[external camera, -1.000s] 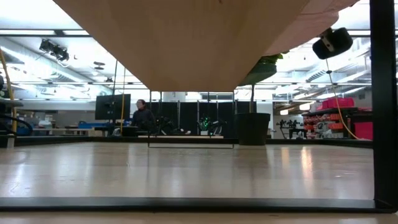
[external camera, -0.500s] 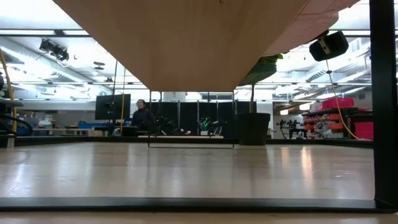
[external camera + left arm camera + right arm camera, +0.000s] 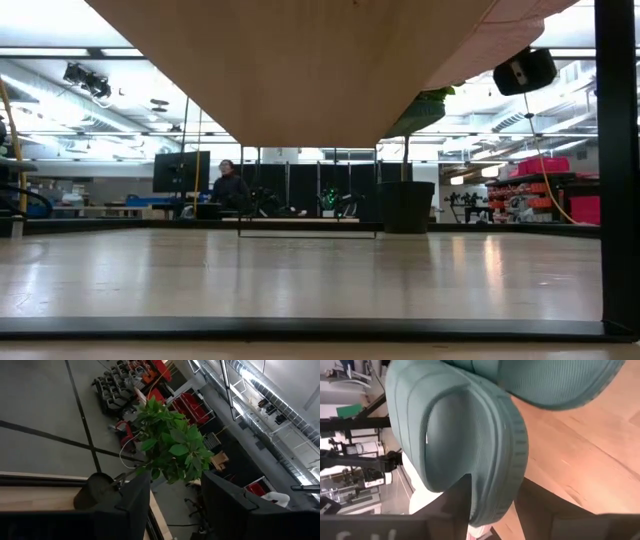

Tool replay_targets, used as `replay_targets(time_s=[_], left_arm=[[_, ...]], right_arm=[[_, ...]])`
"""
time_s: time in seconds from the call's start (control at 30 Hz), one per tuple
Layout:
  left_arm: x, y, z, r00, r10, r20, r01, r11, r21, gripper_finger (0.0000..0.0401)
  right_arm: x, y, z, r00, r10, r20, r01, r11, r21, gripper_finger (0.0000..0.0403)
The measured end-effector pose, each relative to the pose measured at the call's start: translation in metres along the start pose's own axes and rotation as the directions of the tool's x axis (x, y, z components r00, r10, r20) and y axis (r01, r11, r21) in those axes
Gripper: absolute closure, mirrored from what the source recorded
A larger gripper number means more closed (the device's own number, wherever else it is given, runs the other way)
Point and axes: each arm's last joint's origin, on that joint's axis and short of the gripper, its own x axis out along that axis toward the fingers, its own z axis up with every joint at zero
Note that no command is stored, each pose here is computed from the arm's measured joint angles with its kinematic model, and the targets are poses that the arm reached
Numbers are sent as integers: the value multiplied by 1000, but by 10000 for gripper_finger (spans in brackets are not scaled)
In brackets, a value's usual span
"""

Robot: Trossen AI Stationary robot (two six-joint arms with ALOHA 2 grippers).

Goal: Pick and place slides into the shelf
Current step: Put the green slide on the shelf

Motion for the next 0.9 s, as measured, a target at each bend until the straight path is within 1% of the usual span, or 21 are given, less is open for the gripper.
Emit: replay_targets(time_s=[0.13,0.27,0.43,0.53,0.6,0.7,0.8,0.9], left_arm=[[0,0,0,1000,0,0,0,1000,0,223],[0,0,0,1000,0,-1,0,1000,0,224],[0,0,0,1000,0,-2,0,1000,0,220],[0,0,0,1000,-9,-13,9,1000,0,222],[0,0,-1,1000,-10,-16,10,1000,0,224],[0,0,-1,1000,-10,-16,10,1000,0,224],[0,0,-1,1000,-10,-16,10,1000,0,221],[0,0,-1,1000,-11,-16,11,1000,0,221]], right_arm=[[-1,-1,-1,1000,-2,-17,2,1000,2,241],[-8,-1,-5,1000,1,-12,-1,1000,-13,225],[-24,-10,-11,998,-61,12,61,998,-13,216],[-34,-15,-14,994,-94,49,95,995,-18,216],[-40,-14,-15,993,-78,88,80,996,-28,216],[-45,-11,-13,990,-31,135,41,996,-73,216],[-44,-4,-10,986,30,162,-7,990,-142,216],[-42,2,-8,983,80,166,-42,974,-220,222]])
